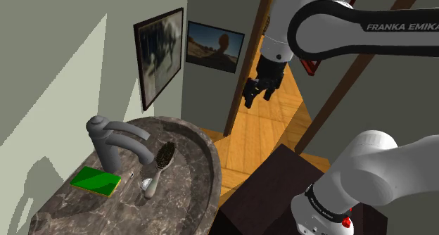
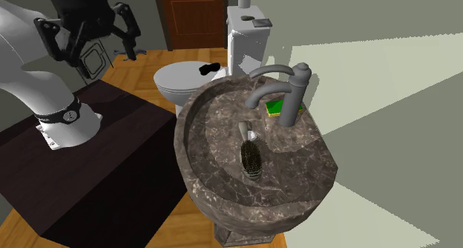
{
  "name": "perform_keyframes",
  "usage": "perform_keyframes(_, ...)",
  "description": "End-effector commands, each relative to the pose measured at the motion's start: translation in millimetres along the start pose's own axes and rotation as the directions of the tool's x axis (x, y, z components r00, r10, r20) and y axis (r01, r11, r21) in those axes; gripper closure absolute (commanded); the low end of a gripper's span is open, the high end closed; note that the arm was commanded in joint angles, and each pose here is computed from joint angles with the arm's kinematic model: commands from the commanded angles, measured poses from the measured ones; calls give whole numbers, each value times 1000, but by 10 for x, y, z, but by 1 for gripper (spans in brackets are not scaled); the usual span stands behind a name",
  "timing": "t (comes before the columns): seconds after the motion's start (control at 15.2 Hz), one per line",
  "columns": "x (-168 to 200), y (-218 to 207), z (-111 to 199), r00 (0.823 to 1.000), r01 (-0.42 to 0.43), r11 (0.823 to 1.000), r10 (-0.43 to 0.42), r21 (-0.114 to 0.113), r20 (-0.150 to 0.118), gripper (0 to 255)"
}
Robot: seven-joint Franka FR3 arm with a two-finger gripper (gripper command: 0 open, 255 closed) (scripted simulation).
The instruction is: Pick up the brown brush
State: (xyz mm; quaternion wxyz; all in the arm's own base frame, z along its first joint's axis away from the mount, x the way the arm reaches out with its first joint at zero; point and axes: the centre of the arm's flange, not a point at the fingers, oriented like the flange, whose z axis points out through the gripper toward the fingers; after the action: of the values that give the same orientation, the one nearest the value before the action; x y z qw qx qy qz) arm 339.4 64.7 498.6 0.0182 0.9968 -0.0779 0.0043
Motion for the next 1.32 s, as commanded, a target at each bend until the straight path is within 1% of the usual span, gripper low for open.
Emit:
perform_keyframes(0.0, 38, -160, 191, 999, -37, 999, 37, 7, 3, 0)
perform_keyframes(0.26, 149, -478, 584, 994, -105, 994, 105, 20, 12, 0)
perform_keyframes(0.59, 314, -871, 1070, 982, -190, 981, 189, 34, 25, 0)
perform_keyframes(0.92, 507, -1257, 1552, 962, -273, 961, 271, 47, 38, 0)
perform_keyframes(1.25, 728, -1632, 2030, 935, -354, 933, 351, 60, 53, 0)
